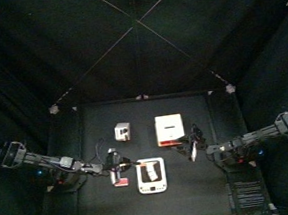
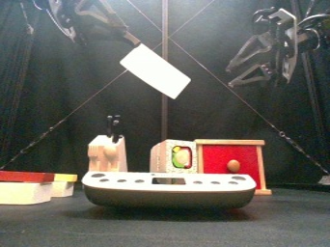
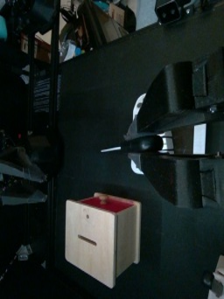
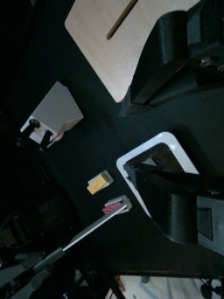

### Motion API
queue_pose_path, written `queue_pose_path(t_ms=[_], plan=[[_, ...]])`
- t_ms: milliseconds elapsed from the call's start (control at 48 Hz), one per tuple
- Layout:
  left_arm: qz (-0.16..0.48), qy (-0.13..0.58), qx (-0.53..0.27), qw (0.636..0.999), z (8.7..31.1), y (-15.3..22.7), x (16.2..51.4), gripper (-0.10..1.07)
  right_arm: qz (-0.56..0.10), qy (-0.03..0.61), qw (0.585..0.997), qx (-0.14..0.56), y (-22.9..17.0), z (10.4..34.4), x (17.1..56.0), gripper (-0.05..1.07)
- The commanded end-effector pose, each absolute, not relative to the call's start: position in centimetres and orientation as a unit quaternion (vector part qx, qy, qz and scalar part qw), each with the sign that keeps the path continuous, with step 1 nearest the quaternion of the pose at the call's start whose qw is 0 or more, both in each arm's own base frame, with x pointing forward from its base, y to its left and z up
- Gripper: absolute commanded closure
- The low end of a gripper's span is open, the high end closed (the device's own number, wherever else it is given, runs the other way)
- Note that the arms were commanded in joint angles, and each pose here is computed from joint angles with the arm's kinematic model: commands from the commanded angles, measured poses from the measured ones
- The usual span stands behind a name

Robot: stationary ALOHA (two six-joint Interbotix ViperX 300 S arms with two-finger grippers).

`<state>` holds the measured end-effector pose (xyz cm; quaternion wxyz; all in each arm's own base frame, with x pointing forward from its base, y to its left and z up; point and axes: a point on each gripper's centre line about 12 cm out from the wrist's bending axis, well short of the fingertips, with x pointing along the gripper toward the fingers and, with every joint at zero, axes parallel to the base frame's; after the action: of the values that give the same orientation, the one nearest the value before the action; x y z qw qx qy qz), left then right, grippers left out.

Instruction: Grab cleaver with other hand

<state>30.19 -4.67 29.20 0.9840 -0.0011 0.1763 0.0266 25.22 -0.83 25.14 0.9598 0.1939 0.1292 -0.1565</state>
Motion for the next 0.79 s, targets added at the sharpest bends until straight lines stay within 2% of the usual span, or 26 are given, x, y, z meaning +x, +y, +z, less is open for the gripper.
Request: queue_pose_path(t_ms=[0,167,375,562,771], plan=[[0.024,0.167,-0.002,0.986,30.1,-4.9,30.8,0.48,-0.141,0.132,0.965,0.178,-0.4,25.2,25.6,0.20],[0.020,0.179,0.006,0.984,29.2,-5.2,31.3,0.48,-0.108,0.139,0.976,0.125,0.7,25.6,26.5,0.20],[0.019,0.178,0.017,0.984,29.2,-5.2,31.7,0.48,-0.078,0.165,0.980,0.081,2.2,24.9,27.8,0.20],[0.021,0.180,0.017,0.983,29.1,-5.2,31.7,0.48,-0.082,0.137,0.986,0.054,2.0,27.3,28.9,0.20],[0.025,0.184,0.015,0.983,28.9,-5.1,31.8,0.48,-0.104,0.103,0.983,0.115,1.7,30.6,29.8,0.20]])
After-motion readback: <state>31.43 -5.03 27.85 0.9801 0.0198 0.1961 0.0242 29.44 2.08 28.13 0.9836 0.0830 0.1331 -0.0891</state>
